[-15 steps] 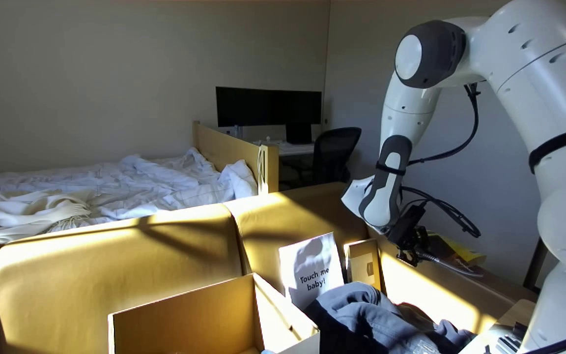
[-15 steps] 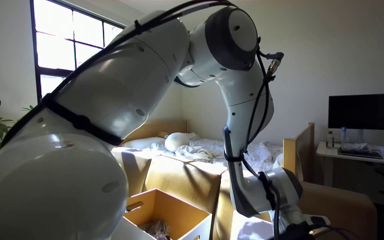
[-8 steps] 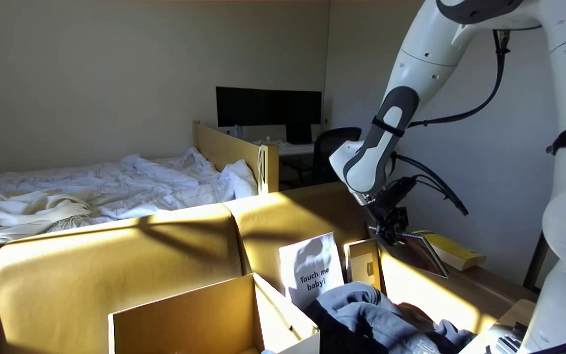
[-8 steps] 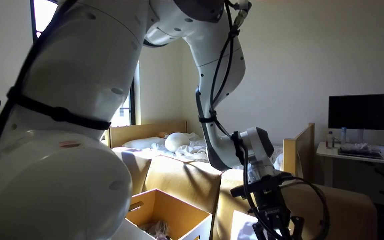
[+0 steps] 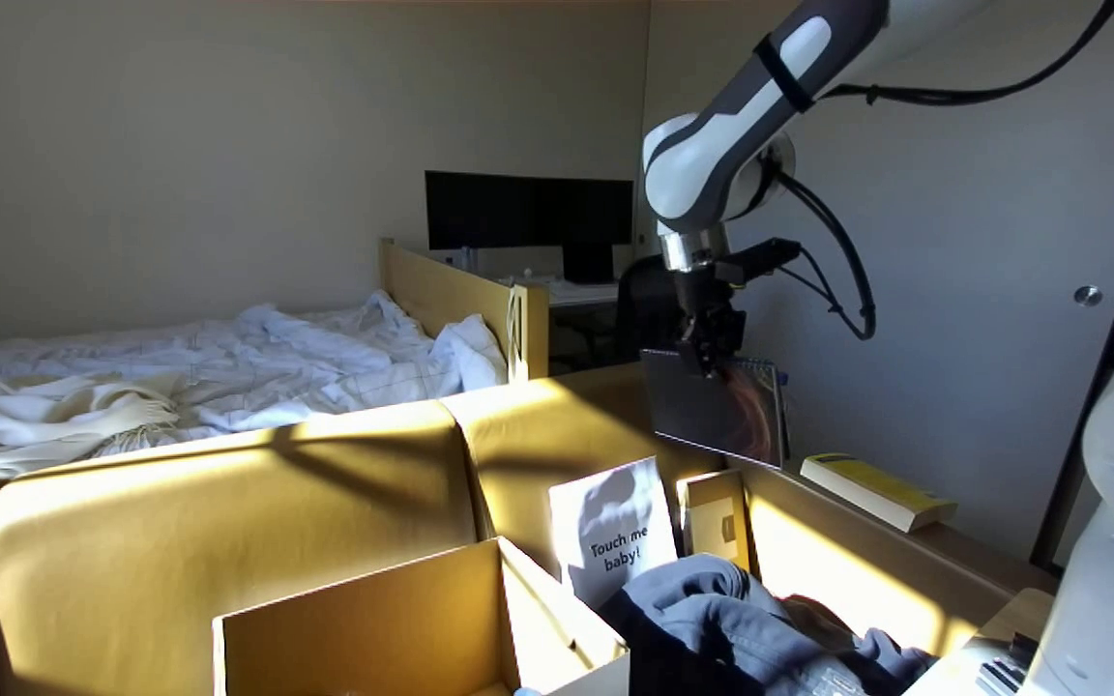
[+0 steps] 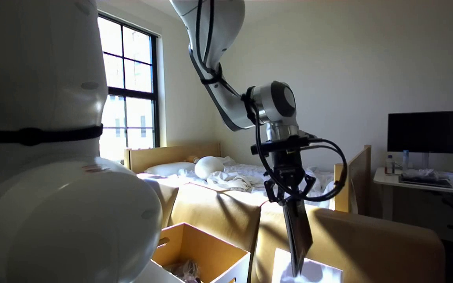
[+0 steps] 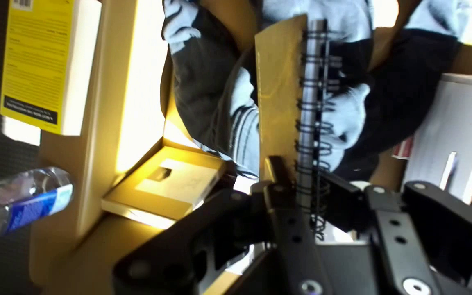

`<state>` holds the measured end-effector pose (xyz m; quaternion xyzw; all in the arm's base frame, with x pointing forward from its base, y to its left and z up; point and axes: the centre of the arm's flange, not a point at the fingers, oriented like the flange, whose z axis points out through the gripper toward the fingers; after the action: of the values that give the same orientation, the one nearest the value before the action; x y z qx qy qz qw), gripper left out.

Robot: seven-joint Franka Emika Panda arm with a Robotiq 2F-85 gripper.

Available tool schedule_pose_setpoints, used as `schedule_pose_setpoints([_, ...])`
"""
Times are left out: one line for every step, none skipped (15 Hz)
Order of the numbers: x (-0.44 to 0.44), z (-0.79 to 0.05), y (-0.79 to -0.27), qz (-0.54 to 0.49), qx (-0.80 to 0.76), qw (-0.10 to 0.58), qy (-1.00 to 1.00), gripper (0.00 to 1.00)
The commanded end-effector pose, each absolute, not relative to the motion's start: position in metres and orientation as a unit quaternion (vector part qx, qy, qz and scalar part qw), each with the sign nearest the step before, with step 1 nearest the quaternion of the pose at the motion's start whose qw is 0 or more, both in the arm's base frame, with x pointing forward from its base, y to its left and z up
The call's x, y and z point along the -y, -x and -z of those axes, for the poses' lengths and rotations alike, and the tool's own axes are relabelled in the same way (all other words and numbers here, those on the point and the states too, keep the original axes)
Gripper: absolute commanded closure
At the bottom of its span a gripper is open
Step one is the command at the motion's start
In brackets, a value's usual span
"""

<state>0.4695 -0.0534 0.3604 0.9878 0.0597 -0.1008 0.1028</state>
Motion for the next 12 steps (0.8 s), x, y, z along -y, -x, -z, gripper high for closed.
schedule_pose_setpoints([-0.003, -0.438, -0.442, 0.088, -0.144, 0.049, -0.984, 0.97])
schedule_pose_setpoints([-0.021, -0.452, -0.430, 0.085, -0.168, 0.035, -0.982, 0.97])
schedule_pose_setpoints([-0.032, -0.458, -0.420, 0.082, -0.190, 0.021, -0.978, 0.97])
schedule_pose_setpoints([-0.041, -0.462, -0.410, 0.078, -0.214, 0.007, -0.974, 0.97])
schedule_pose_setpoints([-0.050, -0.465, -0.400, 0.074, -0.238, -0.005, -0.968, 0.97])
schedule_pose_setpoints([-0.057, -0.465, -0.392, 0.071, -0.261, -0.018, -0.962, 0.97])
schedule_pose_setpoints([-0.064, -0.461, -0.386, 0.069, -0.283, -0.031, -0.956, 0.97])
schedule_pose_setpoints([-0.072, -0.453, -0.381, 0.068, -0.303, -0.046, -0.949, 0.97])
schedule_pose_setpoints([-0.080, -0.443, -0.376, 0.070, -0.320, -0.063, -0.943, 0.97])
schedule_pose_setpoints([-0.089, -0.428, -0.372, 0.077, -0.336, -0.082, -0.935, 0.97])
schedule_pose_setpoints([-0.100, -0.413, -0.369, 0.085, -0.350, -0.102, -0.927, 0.97])
schedule_pose_setpoints([-0.114, -0.397, -0.365, 0.098, -0.370, -0.114, -0.917, 0.97])
